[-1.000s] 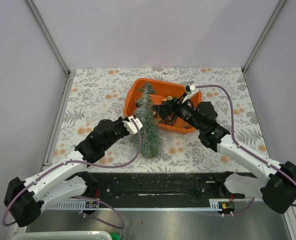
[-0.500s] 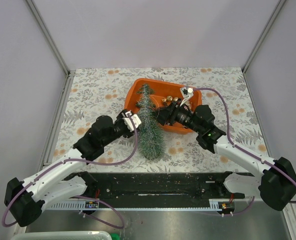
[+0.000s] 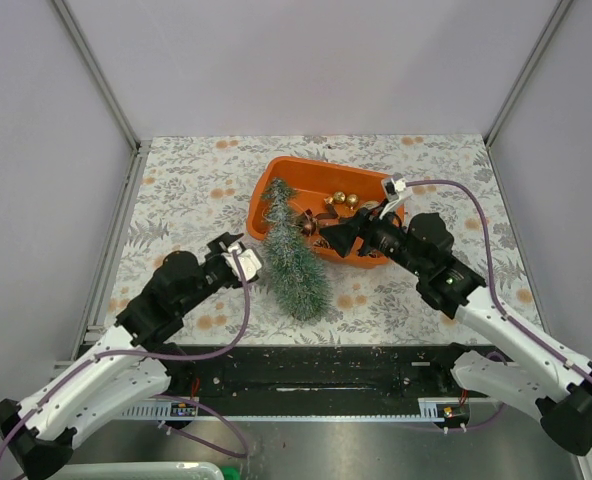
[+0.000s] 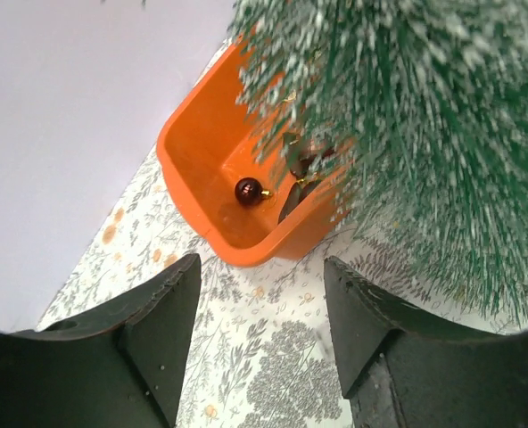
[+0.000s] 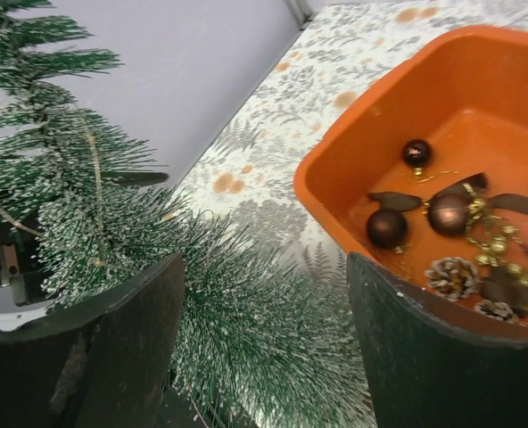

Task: Decorate the small christmas tree

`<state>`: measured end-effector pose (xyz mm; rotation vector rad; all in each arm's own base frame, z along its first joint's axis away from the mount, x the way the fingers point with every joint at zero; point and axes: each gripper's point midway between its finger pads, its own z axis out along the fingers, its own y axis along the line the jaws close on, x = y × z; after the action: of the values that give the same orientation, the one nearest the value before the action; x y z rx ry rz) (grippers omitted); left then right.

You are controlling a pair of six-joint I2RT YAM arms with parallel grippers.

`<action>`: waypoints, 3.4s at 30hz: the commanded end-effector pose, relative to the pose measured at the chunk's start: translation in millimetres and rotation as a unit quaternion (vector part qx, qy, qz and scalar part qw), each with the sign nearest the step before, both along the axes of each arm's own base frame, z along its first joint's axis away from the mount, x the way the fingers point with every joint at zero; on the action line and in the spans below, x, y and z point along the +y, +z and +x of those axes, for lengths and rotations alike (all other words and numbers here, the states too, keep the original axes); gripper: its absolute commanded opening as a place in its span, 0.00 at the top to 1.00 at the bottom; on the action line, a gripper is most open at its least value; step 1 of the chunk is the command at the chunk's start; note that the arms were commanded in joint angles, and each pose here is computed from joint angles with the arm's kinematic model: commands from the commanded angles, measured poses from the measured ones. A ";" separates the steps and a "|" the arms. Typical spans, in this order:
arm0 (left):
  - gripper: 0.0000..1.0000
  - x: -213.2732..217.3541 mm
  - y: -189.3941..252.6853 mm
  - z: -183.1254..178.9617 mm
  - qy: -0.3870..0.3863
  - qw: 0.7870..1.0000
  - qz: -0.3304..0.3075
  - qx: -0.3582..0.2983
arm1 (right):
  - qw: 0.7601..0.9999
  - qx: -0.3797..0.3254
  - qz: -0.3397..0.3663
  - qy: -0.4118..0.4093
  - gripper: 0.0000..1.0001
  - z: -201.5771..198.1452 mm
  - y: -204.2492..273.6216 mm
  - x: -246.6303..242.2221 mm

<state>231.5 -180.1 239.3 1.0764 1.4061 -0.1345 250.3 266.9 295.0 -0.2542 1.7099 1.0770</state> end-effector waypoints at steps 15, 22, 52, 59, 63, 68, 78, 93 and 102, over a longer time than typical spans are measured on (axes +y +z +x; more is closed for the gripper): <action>0.01 23.5 47.7 -53.0 -0.062 0.998 0.005 -0.030 | 0.993 0.017 -0.090 -0.071 0.15 -18.9 6.4 -55.3; 0.01 10.6 73.6 -57.2 -0.081 0.996 -0.023 0.007 | 0.995 0.035 -0.079 0.046 0.06 -42.7 -11.7 -21.9; 0.09 -48.7 126.2 -6.3 -0.196 0.944 -0.156 0.215 | 0.957 -0.132 -0.230 -0.117 0.05 -80.2 -107.6 34.0; 0.44 -56.9 128.5 -15.5 -0.221 0.926 -0.188 0.243 | 0.954 -0.141 -0.201 -0.171 0.12 -67.9 -98.6 -5.0; 0.54 -59.6 133.8 -21.6 -0.230 0.916 -0.208 0.256 | 0.960 -0.128 -0.183 -0.171 0.14 -56.7 -101.9 -9.1; 0.60 -59.3 136.0 -28.3 -0.235 0.914 -0.210 0.255 | 0.967 -0.129 -0.178 -0.130 0.13 -60.4 -104.0 9.6; 0.49 -52.7 131.4 -19.7 -0.200 0.928 -0.208 0.236 | 0.975 -0.089 -0.167 -0.120 0.01 -81.0 -92.2 -15.2; 0.37 -48.5 121.0 -17.5 -0.184 0.934 -0.198 0.234 | 0.974 -0.030 -0.221 -0.042 0.05 -141.0 -123.1 13.1; 0.38 -48.9 123.4 -17.4 -0.183 0.932 -0.203 0.236 | 0.971 -0.101 -0.184 -0.115 0.15 -119.6 -124.4 39.5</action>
<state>216.2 -230.1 346.8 0.9787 1.5553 -0.9954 114.7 295.3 145.2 -0.5283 1.8350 0.5190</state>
